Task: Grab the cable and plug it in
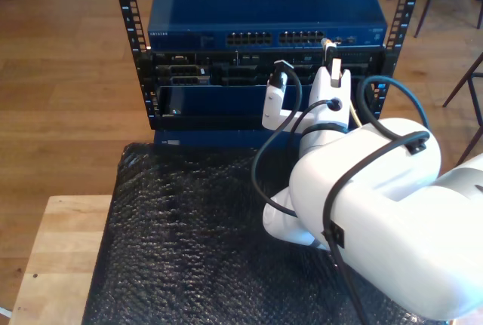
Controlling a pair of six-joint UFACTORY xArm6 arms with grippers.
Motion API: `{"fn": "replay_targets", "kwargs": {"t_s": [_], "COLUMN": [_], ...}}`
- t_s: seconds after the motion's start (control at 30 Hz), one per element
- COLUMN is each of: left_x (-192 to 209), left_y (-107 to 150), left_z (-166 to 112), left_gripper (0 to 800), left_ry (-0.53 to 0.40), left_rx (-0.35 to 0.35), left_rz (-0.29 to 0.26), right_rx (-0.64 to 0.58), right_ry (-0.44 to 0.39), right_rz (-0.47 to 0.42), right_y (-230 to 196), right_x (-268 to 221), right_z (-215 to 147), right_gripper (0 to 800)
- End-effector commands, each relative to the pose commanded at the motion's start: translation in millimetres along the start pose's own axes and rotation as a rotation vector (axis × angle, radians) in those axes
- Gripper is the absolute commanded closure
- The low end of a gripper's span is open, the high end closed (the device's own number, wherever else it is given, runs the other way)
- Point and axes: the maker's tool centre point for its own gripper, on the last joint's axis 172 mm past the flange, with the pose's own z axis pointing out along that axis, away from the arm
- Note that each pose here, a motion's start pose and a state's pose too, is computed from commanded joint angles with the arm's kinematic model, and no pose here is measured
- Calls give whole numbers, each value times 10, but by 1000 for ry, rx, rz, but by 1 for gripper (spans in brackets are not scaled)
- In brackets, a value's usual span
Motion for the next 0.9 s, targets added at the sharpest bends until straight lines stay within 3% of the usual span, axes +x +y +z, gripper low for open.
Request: {"fn": "replay_targets", "kwargs": {"t_s": [0.9], "left_x": [0], "left_y": [0], "left_z": [0], "left_gripper": [0], "left_ry": [0], "left_rx": [0], "left_rz": [0], "right_rx": [-6], "right_ry": [-13], "right_rz": [-2], "right_y": [-199], "right_x": [134], "right_z": [206], "right_gripper": [800]}}
